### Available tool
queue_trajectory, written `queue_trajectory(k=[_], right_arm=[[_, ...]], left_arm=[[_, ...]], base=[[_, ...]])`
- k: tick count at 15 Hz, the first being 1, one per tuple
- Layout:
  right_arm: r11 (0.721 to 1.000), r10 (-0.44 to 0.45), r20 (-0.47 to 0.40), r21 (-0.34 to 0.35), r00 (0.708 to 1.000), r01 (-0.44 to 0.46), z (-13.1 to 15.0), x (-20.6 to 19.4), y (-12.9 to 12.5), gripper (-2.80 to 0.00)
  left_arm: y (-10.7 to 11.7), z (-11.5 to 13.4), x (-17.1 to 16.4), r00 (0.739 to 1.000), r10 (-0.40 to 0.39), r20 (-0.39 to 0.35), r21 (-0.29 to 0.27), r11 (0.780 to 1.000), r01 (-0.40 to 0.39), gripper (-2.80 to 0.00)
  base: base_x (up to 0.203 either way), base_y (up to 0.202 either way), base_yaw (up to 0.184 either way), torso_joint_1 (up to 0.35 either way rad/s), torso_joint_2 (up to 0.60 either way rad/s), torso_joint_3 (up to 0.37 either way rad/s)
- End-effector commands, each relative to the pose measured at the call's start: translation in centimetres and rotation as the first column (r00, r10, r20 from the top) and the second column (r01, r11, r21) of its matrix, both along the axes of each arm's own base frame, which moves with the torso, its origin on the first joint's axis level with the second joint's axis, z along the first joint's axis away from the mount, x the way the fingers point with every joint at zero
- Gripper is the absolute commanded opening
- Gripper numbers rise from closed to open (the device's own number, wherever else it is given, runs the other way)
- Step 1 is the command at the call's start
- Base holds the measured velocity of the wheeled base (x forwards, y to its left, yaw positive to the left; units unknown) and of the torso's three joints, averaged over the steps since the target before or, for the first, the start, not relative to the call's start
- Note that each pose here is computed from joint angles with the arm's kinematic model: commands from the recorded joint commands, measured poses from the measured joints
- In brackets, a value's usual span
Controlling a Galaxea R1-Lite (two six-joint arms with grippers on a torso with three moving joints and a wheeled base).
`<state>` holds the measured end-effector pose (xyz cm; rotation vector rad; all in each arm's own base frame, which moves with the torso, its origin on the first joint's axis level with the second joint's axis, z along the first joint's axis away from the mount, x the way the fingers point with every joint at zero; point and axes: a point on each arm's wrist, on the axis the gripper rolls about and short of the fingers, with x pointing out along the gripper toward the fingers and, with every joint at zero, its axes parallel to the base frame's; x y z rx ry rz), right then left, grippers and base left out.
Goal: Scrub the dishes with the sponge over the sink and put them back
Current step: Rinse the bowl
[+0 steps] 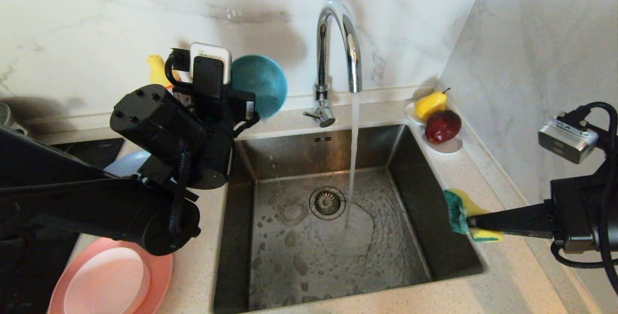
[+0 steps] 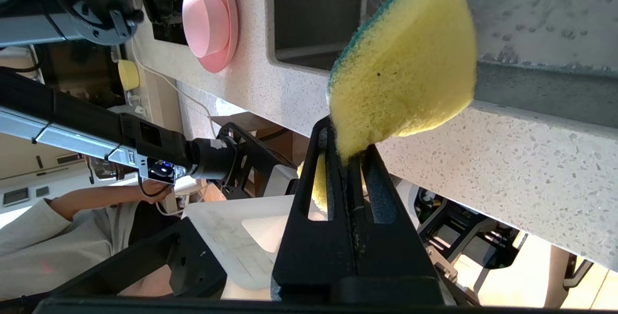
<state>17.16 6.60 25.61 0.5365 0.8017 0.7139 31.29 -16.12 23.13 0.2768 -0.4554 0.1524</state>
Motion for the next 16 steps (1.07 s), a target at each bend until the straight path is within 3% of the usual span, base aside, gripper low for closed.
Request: queue_trajectory(k=[1,5,12,14,16], right_arm=[[1.000,0.002,-0.005,0.002,1.000,-0.002,0.0,0.0,0.0,-2.80],[1.000,0.001,0.001,0.004,1.000,-0.001,0.1,-0.2,-0.1,-2.80],[1.000,0.008,0.002,0.011,1.000,-0.008,0.2,-0.2,-0.1,-2.80],[1.000,0.008,0.016,0.015,1.000,-0.008,0.5,-0.5,-0.1,-2.80],[1.000,0.004,0.019,0.016,1.000,-0.004,0.6,-0.7,-0.2,-2.80]], left_arm=[[0.0,0.4,0.0,1.000,0.007,0.019,-0.002,1.000,-0.007,-2.80],[0.0,0.7,0.0,1.000,-0.004,0.030,0.036,0.999,0.003,-2.80],[0.2,1.6,-0.4,0.998,-0.012,0.059,0.016,1.000,0.012,-2.80],[0.8,1.9,-0.3,1.000,-0.009,0.009,0.015,1.000,0.009,-2.80],[1.2,2.2,-0.7,0.994,-0.038,-0.103,-0.003,0.999,0.038,-2.80]], base=[[0.000,0.000,0.000,0.000,0.00,0.000],[0.000,0.000,0.000,0.000,0.00,0.000],[0.000,0.000,0.000,0.000,0.00,0.000],[0.000,0.000,0.000,0.000,0.00,0.000],[0.000,0.000,0.000,0.000,0.00,0.000]])
